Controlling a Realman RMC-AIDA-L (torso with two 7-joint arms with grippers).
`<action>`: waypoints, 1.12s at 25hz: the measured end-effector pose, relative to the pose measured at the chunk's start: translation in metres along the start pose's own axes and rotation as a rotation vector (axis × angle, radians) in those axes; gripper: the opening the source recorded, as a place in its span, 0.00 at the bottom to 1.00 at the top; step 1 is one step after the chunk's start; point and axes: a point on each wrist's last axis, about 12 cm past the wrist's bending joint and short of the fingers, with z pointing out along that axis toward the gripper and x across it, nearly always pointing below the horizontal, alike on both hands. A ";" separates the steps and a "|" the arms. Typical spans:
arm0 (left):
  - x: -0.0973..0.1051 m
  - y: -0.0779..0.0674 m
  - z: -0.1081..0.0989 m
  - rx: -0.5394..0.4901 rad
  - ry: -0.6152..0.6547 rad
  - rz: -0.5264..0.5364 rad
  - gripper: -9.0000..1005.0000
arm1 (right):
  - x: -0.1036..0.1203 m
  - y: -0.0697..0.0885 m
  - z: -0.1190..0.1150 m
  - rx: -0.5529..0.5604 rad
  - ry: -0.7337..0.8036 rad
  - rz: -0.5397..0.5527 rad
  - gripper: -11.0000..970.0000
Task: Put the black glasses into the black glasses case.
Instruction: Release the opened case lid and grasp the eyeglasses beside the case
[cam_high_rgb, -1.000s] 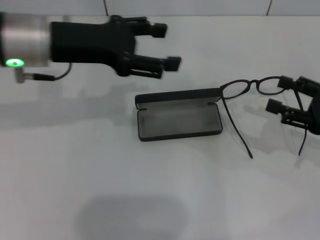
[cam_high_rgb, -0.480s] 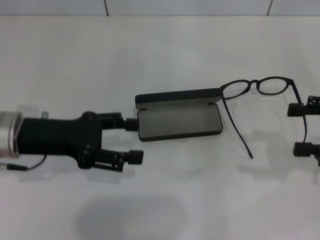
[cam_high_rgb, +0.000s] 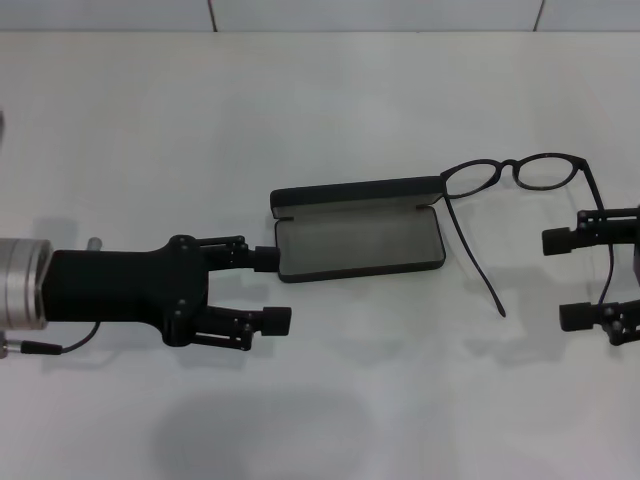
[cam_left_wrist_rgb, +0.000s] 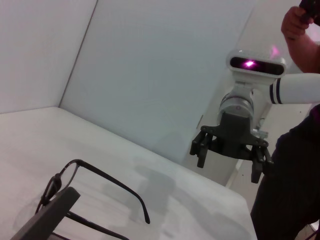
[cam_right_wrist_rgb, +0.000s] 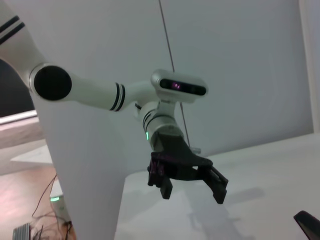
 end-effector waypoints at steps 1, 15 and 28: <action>0.000 0.001 0.000 -0.002 0.000 -0.002 0.87 | -0.003 -0.002 -0.001 -0.002 0.018 -0.004 0.68; 0.001 0.007 0.000 -0.049 0.020 -0.012 0.87 | -0.152 -0.038 0.004 0.197 0.668 -0.022 0.67; 0.000 0.013 0.012 -0.051 0.020 -0.009 0.87 | -0.152 -0.078 0.115 0.384 1.142 -0.262 0.67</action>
